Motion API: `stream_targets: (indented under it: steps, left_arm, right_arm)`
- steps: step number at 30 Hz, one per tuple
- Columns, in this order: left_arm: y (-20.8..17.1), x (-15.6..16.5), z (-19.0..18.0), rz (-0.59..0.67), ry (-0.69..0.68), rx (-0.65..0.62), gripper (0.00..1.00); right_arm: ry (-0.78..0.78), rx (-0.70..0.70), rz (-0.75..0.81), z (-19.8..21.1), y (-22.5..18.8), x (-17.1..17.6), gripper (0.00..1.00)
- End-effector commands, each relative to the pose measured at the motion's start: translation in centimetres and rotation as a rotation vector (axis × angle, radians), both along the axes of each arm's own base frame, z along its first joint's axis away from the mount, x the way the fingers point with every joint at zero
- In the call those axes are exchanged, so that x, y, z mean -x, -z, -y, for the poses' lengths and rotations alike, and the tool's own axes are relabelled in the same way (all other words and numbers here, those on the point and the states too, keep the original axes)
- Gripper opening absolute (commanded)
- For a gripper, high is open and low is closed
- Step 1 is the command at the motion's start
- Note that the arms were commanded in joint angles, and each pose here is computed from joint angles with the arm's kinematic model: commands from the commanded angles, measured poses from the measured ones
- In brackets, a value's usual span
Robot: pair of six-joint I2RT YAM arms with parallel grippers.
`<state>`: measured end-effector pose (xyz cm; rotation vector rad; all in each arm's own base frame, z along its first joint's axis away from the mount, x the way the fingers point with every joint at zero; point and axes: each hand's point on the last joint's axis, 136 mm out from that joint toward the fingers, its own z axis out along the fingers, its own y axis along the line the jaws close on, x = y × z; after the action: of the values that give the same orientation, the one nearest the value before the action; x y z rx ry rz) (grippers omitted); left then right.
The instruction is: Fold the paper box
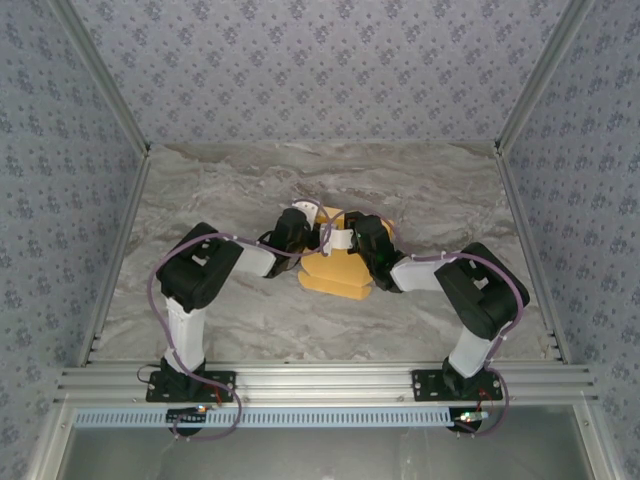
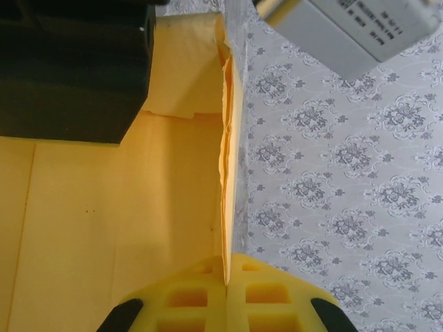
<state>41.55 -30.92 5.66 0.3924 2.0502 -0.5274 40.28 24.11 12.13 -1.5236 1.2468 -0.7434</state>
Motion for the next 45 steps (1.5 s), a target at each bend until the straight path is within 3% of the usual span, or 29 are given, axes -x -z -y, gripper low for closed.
stream_targets:
  steps: [1, 8, 15, 22, 33, 45]
  left_arm:
    - [-1.5, 0.2, -0.6, 0.017, 0.011, 0.01, 0.39]
    - [-1.3, 1.1, -0.6, -0.001, 0.047, 0.006, 0.49]
    - [-1.1, 1.4, -1.1, -0.007, 0.048, -0.012, 0.5]
    - [-0.7, 0.4, -1.3, -0.006, 0.015, -0.029, 0.34]
    - [0.9, -1.6, -3.8, -0.039, -0.206, -0.047, 0.24]
    - [0.3, -2.6, -3.5, -0.103, -0.319, 0.107, 0.19]
  right_arm:
    - [-0.009, 0.039, -0.069, 0.2, 1.7, 0.8, 0.0]
    - [-0.01, 0.038, -0.068, 0.2, 1.5, 0.9, 0.0]
    - [-0.008, 0.034, -0.068, 0.2, 1.4, 0.8, 0.0]
    - [-0.011, 0.027, -0.072, 0.1, 1.4, 1.0, 0.0]
    - [-0.021, 0.021, -0.089, -0.1, 1.6, 1.3, 0.0]
    - [-0.026, 0.016, -0.11, -0.4, 2.1, 1.6, 0.0]
